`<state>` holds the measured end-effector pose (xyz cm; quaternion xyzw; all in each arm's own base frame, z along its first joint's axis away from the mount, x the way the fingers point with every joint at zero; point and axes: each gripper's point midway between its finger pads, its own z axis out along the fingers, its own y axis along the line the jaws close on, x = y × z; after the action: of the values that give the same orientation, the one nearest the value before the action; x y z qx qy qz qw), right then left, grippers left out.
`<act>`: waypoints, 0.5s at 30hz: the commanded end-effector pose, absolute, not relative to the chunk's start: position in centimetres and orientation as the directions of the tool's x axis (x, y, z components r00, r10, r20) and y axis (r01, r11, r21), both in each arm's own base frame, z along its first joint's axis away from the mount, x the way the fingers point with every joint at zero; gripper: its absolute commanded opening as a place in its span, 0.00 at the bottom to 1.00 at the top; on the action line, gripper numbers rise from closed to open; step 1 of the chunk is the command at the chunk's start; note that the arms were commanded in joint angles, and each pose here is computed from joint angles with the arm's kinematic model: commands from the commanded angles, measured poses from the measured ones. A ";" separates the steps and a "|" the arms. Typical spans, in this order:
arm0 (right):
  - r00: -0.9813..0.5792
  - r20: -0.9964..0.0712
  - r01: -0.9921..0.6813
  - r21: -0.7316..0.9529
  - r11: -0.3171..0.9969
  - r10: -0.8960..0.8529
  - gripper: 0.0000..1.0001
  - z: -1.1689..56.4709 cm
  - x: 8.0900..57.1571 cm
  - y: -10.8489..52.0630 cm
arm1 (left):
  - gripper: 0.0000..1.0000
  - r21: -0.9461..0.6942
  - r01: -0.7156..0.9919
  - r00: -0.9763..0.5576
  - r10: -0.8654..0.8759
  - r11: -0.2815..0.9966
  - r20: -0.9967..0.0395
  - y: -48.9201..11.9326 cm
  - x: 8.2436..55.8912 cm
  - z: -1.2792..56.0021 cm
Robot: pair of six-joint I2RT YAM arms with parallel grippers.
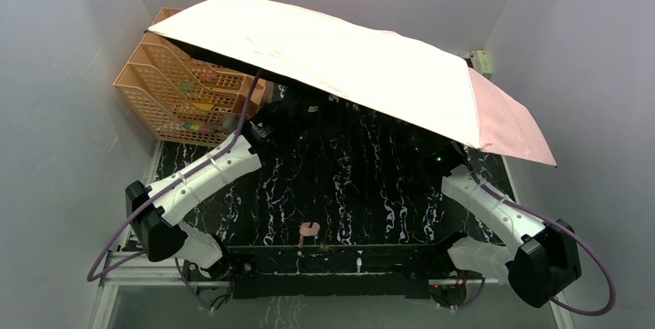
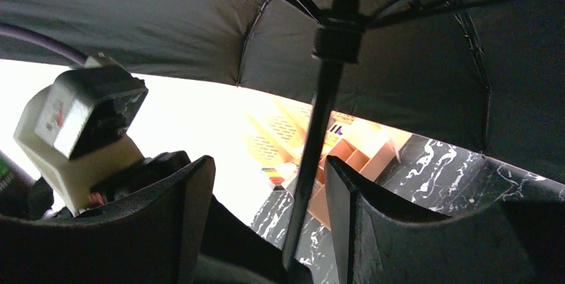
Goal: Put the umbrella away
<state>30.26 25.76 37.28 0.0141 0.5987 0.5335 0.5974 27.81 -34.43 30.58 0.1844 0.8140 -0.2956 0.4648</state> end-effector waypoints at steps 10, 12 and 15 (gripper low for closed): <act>-0.330 -0.614 -0.509 0.755 0.413 0.717 0.41 37.6 32.3 25.7 | 0.00 -0.307 0.612 -0.436 -0.012 0.729 -0.900 -35.5 27.0 33.4; -0.353 -0.597 -0.514 0.767 0.384 0.720 0.35 37.5 32.1 26.1 | 0.00 -0.309 0.616 -0.440 -0.010 0.725 -0.898 -35.4 26.8 33.1; -0.390 -0.581 -0.551 0.769 0.324 0.715 0.21 37.9 31.3 26.9 | 0.00 -0.319 0.609 -0.438 -0.028 0.727 -0.899 -34.8 26.5 32.7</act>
<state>32.27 26.38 34.79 0.0766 0.6438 0.5280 0.5485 27.39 -35.37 29.72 0.1905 0.8154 -0.2906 0.4630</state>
